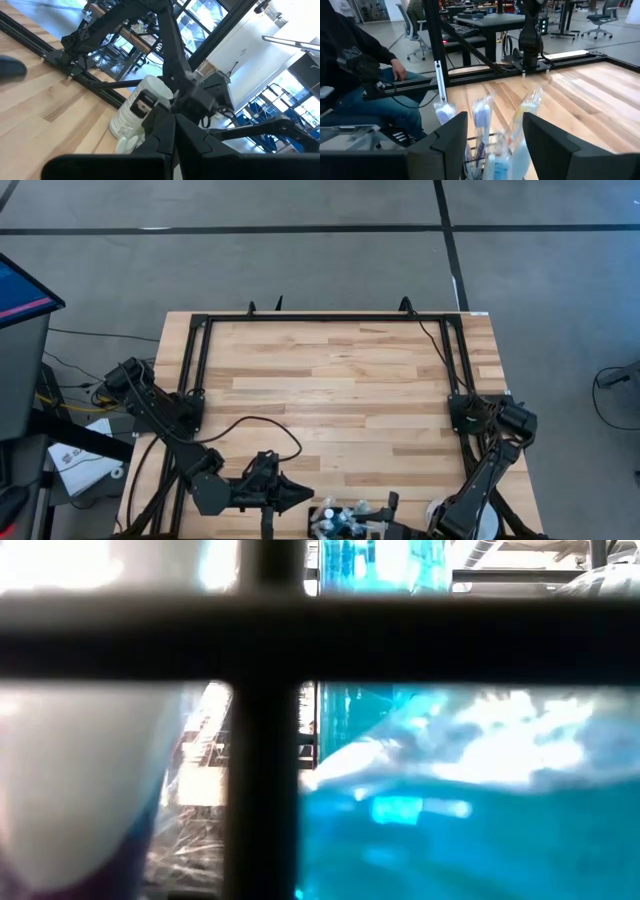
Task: Pick & Place toothbrushing station
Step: Return to Home Position
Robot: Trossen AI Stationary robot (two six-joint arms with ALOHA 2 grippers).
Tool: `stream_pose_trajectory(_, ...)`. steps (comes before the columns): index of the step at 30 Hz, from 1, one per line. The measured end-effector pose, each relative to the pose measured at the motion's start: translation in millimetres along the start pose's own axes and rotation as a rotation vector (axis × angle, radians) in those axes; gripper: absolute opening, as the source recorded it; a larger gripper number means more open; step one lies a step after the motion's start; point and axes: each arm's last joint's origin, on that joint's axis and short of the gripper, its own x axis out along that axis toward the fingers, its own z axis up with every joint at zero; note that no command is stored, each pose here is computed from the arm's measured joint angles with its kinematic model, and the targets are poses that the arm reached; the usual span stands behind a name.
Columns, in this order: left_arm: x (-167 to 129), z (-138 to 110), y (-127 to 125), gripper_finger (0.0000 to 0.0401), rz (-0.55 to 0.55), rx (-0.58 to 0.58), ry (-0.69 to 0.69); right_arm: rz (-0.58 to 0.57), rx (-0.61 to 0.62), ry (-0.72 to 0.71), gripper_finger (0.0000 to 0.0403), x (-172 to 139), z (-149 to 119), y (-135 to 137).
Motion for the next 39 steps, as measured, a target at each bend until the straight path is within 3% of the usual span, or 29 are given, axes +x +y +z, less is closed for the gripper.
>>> stream_pose_trajectory(10, 0, 0, 0, 0.0002, 0.004, 0.023, -0.004, 0.004, -0.012, 0.031, 0.0147, -6, 53, -28)
stream_pose_trajectory(22, 1, 3, 1, 0.0002, 0.051, 0.098, -0.052, 0.140, -0.022, 0.172, 0.0007, -14, 114, -77)
stream_pose_trajectory(32, 13, 12, 11, 0.0002, 0.086, 0.115, -0.082, 0.098, -0.072, 0.265, 0.0001, -28, 135, -117)
stream_pose_trajectory(39, 30, 23, 23, 0.0002, 0.055, 0.119, -0.056, 0.118, -0.085, 0.325, 0.0000, -30, 132, -123)
